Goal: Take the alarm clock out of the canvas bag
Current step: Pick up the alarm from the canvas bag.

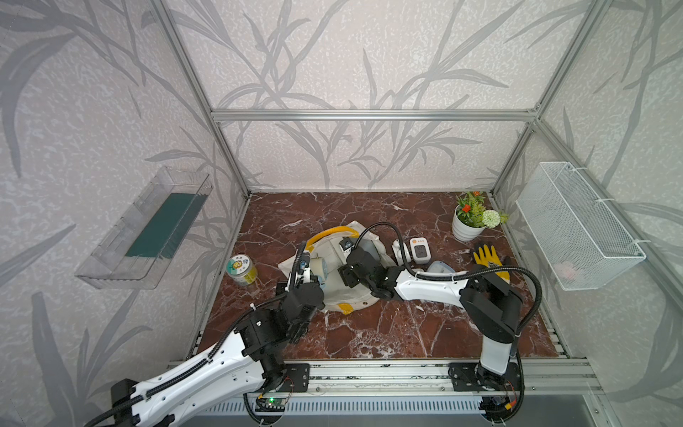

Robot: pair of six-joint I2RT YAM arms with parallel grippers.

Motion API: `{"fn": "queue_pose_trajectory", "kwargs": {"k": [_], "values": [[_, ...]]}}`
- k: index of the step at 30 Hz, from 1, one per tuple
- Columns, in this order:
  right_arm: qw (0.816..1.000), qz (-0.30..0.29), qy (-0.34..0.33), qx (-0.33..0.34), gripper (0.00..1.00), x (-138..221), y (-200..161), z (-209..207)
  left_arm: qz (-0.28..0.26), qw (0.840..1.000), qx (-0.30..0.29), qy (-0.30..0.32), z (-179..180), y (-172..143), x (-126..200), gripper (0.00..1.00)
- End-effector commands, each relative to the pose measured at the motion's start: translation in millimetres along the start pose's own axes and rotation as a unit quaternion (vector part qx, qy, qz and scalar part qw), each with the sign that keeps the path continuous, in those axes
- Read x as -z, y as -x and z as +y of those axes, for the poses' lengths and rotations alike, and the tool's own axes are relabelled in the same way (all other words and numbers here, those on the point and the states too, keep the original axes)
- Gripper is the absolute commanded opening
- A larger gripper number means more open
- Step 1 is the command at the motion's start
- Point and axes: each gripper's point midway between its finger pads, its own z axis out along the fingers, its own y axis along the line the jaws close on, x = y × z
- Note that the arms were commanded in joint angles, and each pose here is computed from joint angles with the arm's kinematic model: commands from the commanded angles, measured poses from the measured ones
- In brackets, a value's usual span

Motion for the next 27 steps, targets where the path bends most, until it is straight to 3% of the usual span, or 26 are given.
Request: {"fn": "queue_pose_trajectory", "kwargs": {"k": [1,14,18,27], "values": [[1.0,-0.007,-0.003,-0.006,0.69,-7,8,0,-0.009,1.0,0.03,0.005,5,13,3,0.0],[0.999,0.034,-0.036,0.004,0.67,-15,-9,-9,-0.012,0.999,0.029,0.015,15,12,7,0.0],[0.998,0.04,-0.045,0.003,0.56,-13,-12,-14,-0.012,0.999,0.028,0.016,16,12,7,0.0],[0.999,0.027,-0.031,0.001,0.43,-5,-3,-11,-0.012,0.999,0.028,0.016,16,13,7,0.0]]}}
